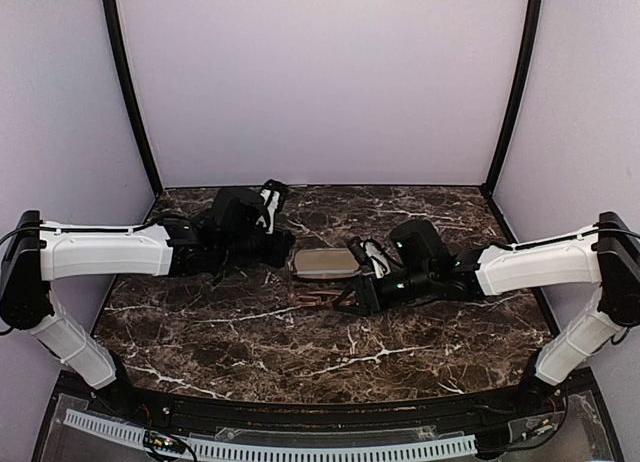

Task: Organize the sunglasses
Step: Pass from the left arm to the right

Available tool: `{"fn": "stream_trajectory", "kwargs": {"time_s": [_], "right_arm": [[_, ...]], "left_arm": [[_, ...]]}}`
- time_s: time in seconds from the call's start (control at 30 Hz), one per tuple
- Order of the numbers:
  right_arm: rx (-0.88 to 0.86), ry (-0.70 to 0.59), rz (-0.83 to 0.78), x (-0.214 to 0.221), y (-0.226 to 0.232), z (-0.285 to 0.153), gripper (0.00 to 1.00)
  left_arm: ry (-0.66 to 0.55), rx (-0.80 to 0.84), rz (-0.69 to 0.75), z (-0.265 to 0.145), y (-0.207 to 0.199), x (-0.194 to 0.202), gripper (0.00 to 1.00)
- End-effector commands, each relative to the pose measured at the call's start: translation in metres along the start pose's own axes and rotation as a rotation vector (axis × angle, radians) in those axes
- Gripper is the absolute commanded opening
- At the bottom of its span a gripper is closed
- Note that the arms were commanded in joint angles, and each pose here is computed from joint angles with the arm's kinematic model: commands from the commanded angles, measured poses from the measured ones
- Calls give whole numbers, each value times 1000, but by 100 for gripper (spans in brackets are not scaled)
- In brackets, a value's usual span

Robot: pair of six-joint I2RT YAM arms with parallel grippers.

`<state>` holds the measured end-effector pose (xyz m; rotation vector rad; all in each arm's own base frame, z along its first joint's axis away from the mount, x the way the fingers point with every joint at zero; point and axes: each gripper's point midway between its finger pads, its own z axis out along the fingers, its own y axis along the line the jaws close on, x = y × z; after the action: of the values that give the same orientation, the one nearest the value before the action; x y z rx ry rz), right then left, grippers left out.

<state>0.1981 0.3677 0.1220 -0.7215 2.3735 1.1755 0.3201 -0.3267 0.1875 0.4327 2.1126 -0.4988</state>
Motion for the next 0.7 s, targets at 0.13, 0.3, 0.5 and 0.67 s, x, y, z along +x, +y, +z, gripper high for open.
{"fn": "stream_trajectory", "kwargs": {"time_s": [0.13, 0.3, 0.5, 0.67], "right_arm": [[-16, -27, -35, -11, 8, 0, 44], [-16, -21, -36, -10, 8, 1, 39], [-11, -28, -34, -10, 7, -1, 35], [-12, -32, -31, -11, 6, -2, 34]], "left_arm": [[-50, 41, -25, -13, -10, -21, 0], [-48, 39, -22, -12, -10, -20, 0], [-45, 38, -21, -11, -10, -18, 0], [-47, 42, -24, -11, -10, -18, 5]]}}
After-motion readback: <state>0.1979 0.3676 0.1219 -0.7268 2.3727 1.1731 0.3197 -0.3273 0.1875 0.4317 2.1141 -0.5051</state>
